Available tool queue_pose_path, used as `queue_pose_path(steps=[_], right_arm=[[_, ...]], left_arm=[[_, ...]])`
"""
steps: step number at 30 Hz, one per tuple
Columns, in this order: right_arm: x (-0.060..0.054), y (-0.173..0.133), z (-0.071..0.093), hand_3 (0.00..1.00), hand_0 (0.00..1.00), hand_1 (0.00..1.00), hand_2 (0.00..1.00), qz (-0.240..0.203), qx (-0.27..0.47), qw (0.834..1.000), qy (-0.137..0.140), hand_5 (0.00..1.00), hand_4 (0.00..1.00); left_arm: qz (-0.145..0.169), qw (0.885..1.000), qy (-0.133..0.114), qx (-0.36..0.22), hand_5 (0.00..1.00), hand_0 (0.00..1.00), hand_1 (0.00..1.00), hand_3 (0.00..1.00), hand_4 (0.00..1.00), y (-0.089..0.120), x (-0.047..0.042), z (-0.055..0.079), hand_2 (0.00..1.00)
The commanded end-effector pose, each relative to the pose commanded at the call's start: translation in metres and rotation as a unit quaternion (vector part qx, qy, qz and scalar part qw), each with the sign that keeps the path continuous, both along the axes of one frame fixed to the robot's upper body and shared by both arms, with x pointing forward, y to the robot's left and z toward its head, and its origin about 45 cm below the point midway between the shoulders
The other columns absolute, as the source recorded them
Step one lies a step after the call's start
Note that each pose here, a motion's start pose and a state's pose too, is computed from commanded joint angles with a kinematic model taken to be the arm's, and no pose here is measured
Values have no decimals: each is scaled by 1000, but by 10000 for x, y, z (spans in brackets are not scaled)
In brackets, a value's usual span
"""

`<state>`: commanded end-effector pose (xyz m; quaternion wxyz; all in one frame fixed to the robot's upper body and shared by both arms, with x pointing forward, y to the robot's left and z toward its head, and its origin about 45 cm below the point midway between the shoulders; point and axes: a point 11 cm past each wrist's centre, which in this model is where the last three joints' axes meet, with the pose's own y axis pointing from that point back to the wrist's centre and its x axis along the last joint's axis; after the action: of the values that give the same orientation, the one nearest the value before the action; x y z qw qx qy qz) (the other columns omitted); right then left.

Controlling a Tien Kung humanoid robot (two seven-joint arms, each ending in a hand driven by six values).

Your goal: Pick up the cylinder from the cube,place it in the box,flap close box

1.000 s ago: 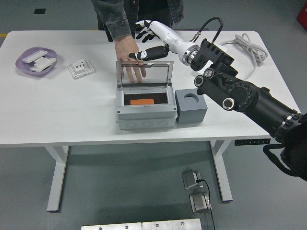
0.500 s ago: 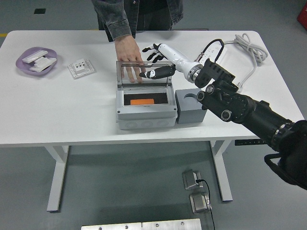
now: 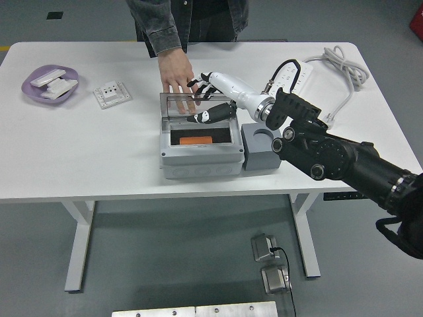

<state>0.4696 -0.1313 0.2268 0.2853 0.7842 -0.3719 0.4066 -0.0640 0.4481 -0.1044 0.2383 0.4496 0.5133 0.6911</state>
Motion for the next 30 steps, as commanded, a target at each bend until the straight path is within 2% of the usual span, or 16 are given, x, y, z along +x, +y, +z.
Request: queue_pose_path(steps=[5,15,20,30], right_arm=[[-113,-2,-7,790,695,590,651,14,-21,1000,-9,401,941],[-342,122,136,810,686,600,657,46,-50,997,-38,408,939],[-428,114,80,820,690,602,665,52,-56,996,-33,417,937],[-512,67,-57,829,686,594,664,50,-59,997,-15,418,935]], left_arm=[[3,1000,2,-2,159,669,692,702,629,-25,-41,-7,667],[6,1000,4,-4,160,669,690,704,631,-55,-84,-14,668],[7,1000,6,-6,160,669,690,706,631,-74,-101,-20,668],[9,1000,10,-9,160,668,691,706,631,-105,-144,-27,667]])
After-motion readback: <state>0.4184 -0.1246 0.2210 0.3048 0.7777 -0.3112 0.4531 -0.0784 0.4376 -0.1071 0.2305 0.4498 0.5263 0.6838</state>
